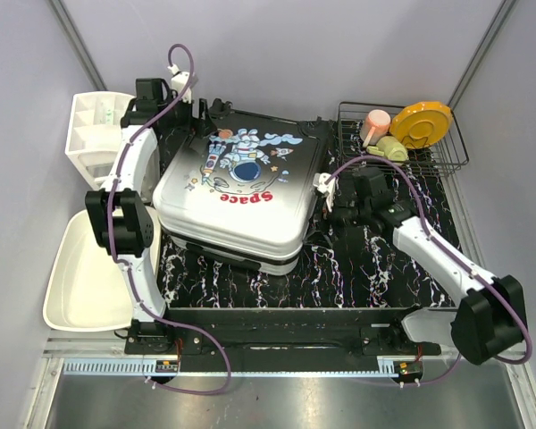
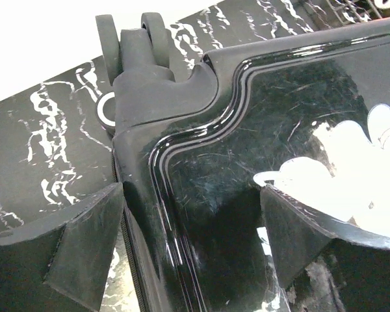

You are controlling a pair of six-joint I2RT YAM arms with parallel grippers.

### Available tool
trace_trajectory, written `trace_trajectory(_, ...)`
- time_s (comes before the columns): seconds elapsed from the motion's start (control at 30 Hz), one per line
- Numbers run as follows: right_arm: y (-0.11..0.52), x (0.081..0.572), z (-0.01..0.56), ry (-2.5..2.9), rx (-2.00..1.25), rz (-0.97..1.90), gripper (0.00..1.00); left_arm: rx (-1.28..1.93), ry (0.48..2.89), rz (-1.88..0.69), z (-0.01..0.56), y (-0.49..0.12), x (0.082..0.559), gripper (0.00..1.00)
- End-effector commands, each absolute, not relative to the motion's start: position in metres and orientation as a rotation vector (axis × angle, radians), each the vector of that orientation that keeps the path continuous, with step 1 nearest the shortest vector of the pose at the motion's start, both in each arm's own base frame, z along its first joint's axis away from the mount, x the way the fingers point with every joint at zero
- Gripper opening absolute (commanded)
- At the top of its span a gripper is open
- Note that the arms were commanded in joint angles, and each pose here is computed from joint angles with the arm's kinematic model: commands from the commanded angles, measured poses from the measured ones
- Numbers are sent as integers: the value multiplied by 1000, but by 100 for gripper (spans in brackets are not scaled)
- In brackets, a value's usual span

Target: Open, take out, and arrange the luggage

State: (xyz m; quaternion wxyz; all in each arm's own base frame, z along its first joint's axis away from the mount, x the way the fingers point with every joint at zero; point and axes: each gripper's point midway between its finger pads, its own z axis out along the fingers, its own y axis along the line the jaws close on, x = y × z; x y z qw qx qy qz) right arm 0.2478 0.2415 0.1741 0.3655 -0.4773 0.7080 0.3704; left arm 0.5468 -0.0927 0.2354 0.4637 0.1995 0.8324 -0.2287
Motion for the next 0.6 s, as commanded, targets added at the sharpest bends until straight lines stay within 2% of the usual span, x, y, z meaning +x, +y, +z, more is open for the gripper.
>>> trace_trajectory(0.0, 246, 222, 174, 1819, -1248, 999, 77, 724, 2211, -1037, 208, -195, 443, 85)
trace_trajectory(0.07, 261, 213, 171, 1824, -1255, 1044, 77, 699, 2185, -985, 223, -187, 455, 93)
trace_trajectory(0.17, 282, 209, 171, 1817, -1245, 1075, 77, 608, 2165, -883, 252, -163, 472, 99)
trace_trajectory(0.3, 307, 197, 181, 1794, -1241, 1125, 77, 386, 2140, -770, 304, -102, 471, 99)
trace_trajectory(0.37, 311, 194, 189, 1782, -1224, 1143, 77, 299, 2131, -765, 320, -79, 447, 99)
trace_trajectory(0.43, 311, 188, 196, 1765, -1235, 1162, 78, 134, 2194, -803, 303, -51, 423, 99)
trace_trajectory(0.47, 310, 184, 206, 1732, -1241, 1164, 78, 124, 2162, -789, 319, -47, 400, 99)
trace_trajectory(0.5, 309, 183, 210, 1721, -1244, 1162, 79, 65, 2214, -802, 295, -37, 382, 99)
trace_trajectory(0.57, 306, 185, 224, 1694, -1240, 1125, 81, 53, 2188, -755, 302, -33, 349, 99)
